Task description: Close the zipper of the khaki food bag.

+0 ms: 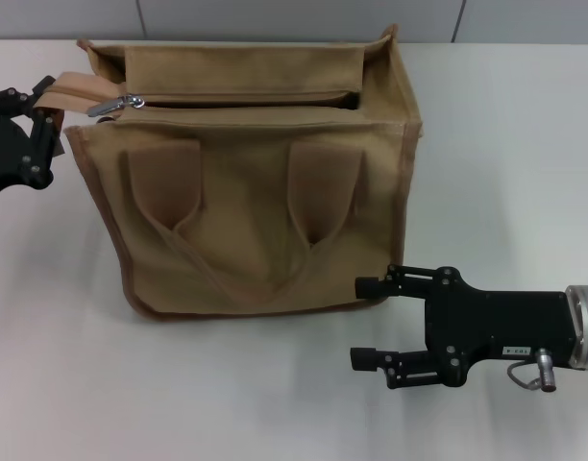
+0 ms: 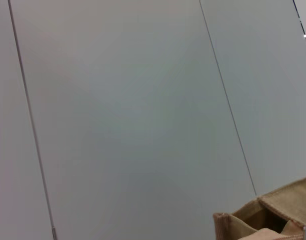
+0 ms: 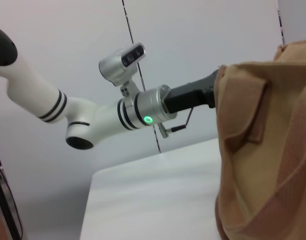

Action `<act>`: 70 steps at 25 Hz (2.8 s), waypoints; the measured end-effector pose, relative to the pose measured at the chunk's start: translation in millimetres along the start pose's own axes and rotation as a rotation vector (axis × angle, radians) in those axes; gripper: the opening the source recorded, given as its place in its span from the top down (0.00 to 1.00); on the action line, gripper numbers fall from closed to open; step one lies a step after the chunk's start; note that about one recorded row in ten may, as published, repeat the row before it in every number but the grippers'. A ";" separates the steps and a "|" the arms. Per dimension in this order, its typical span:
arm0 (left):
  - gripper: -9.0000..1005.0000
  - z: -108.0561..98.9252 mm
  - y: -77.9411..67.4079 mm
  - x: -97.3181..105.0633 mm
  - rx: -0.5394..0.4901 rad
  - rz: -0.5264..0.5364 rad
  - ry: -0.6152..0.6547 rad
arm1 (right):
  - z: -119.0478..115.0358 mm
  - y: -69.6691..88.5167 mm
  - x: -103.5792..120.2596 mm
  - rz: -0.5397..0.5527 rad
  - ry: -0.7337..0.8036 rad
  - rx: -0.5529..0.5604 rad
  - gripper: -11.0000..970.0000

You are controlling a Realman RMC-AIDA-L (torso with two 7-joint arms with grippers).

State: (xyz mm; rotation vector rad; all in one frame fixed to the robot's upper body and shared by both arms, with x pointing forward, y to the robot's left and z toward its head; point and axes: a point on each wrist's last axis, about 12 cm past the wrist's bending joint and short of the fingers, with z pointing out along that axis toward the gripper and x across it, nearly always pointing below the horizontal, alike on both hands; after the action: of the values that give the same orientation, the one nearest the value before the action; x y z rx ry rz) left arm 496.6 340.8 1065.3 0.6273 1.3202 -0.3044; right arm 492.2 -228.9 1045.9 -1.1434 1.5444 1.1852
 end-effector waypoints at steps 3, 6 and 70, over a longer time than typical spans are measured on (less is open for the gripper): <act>0.90 0.4 0.6 0.0 -0.005 -0.001 0.000 | 0.2 1.4 -1.7 -0.002 -0.015 -0.011 0.16; 0.96 0.4 1.0 0.8 -0.009 -0.006 0.006 | 0.3 1.6 -3.7 -0.004 -0.031 -0.014 0.16; 0.96 7.6 1.6 -0.6 0.007 0.000 0.001 | 5.7 -3.1 -18.3 0.012 -0.062 -0.061 0.16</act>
State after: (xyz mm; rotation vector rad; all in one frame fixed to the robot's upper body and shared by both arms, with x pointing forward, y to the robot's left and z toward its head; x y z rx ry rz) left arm 503.5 337.5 1067.2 0.6336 1.3210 -0.3094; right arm 499.7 -220.8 1061.9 -1.1278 1.4788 1.2725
